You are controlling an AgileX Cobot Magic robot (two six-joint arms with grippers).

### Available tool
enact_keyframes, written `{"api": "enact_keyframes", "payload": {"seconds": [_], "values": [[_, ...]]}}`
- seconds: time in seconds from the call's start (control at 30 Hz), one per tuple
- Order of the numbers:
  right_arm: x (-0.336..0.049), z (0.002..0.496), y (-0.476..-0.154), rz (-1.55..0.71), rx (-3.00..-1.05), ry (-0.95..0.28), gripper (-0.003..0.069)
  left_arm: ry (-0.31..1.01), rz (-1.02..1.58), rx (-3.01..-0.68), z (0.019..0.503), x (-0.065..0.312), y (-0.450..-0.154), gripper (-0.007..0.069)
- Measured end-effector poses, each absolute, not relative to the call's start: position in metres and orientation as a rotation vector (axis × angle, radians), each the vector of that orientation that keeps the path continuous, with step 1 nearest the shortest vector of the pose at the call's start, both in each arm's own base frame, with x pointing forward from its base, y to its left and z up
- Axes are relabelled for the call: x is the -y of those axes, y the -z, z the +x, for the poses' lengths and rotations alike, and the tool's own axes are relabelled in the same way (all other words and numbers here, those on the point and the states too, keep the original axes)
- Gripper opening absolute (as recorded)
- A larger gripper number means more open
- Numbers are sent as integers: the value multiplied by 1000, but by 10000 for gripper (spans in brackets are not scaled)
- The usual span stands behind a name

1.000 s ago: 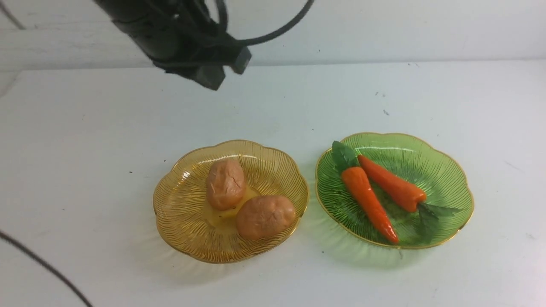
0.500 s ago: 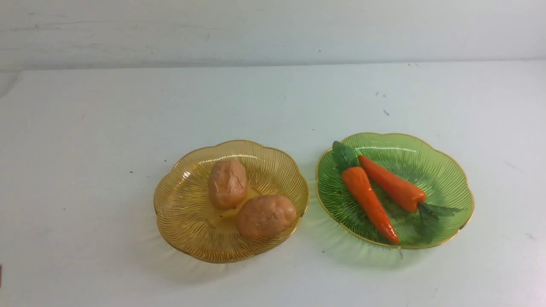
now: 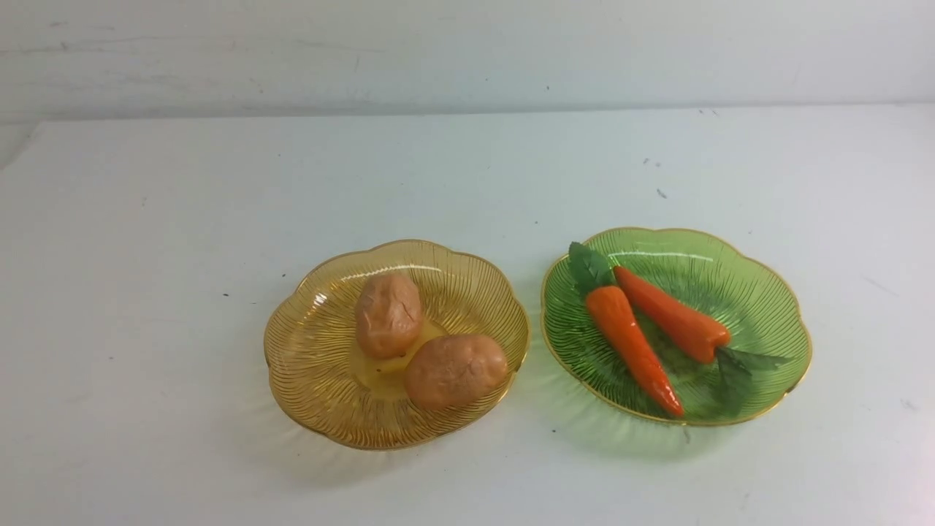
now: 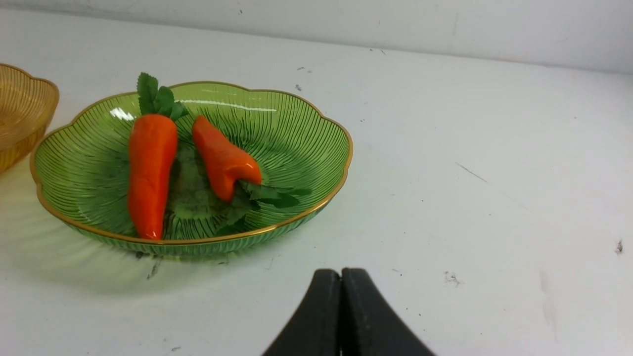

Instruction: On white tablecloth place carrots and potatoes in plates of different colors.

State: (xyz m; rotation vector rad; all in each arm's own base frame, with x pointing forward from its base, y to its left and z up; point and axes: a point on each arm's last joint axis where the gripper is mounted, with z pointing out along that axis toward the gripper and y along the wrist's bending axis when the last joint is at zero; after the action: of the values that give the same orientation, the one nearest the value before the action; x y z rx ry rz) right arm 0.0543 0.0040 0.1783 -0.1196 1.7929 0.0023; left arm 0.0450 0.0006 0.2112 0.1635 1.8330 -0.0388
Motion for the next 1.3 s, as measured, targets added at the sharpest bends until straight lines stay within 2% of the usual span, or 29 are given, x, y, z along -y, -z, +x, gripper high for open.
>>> {"api": "enact_keyframes", "payload": {"seconds": [0.37, 1.3], "values": [[-4, 54, -178, -120, -1793, -2, -15, -32, -25, -1877, 52, -3, -171, -3], [-4, 54, -178, -100, -1794, -18, -15, 16, 24, -1879, 52, 0, -170, -3]]}}
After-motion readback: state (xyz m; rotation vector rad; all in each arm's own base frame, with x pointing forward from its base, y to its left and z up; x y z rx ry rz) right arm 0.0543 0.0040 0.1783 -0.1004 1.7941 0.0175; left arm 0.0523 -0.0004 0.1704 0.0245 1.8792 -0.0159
